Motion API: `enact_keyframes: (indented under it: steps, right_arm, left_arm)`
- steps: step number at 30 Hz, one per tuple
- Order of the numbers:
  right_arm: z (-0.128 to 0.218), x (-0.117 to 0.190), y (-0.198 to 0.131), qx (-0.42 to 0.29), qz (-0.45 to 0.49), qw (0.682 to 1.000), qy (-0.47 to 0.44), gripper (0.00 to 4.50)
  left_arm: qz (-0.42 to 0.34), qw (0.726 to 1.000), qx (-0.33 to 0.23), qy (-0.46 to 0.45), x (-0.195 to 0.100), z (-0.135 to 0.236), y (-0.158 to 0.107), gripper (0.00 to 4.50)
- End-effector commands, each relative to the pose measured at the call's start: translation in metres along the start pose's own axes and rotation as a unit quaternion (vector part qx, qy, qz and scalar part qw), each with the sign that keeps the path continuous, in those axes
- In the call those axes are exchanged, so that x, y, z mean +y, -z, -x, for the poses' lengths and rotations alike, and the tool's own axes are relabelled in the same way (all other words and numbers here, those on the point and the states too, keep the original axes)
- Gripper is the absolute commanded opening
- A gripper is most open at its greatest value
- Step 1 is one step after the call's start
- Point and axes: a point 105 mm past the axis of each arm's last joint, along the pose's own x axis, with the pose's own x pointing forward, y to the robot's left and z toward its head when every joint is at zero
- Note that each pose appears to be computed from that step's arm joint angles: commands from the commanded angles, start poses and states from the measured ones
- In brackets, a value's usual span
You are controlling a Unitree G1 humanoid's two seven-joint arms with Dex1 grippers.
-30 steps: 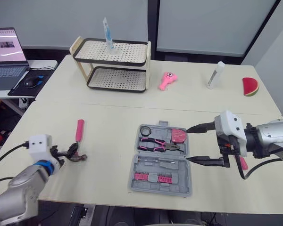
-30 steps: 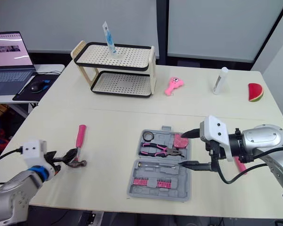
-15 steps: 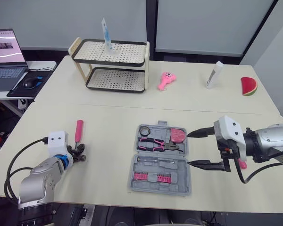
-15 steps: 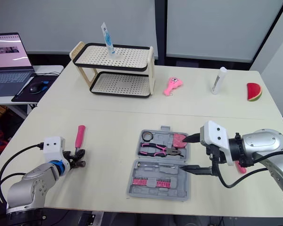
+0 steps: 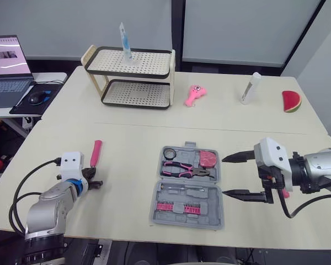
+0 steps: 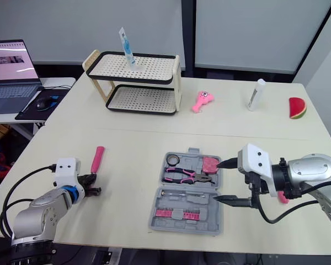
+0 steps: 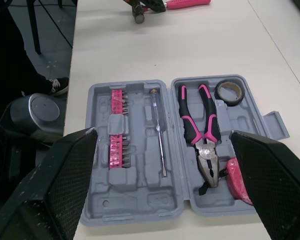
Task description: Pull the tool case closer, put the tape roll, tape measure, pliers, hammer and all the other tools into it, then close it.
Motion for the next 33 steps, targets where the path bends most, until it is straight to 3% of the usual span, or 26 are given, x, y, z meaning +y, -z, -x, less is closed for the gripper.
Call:
enact_keyframes:
  steps: [1,8,14,32,33]
  right_arm:
    - [0.005,0.0,-0.009,-0.001,0.027,1.0,0.011,4.5]
    - [0.004,0.003,-0.007,0.001,0.023,1.0,0.004,4.5]
    - [0.004,0.003,-0.006,0.004,0.022,1.0,-0.002,4.5]
    - [0.005,0.005,-0.005,0.014,0.021,1.0,-0.006,4.5]
    - [0.005,0.005,-0.005,0.015,0.021,1.0,-0.006,4.5]
  left_arm:
    - [-0.013,0.998,0.001,0.056,-0.031,0.016,0.002,0.06]
    - [-0.017,0.995,0.0,0.1,-0.075,0.042,0.005,0.06]
    - [-0.017,0.994,0.007,0.108,-0.094,0.045,0.014,0.06]
    - [-0.001,0.994,0.026,0.107,-0.104,0.032,0.034,0.06]
    - [0.001,0.994,0.025,0.108,-0.104,0.032,0.033,0.41]
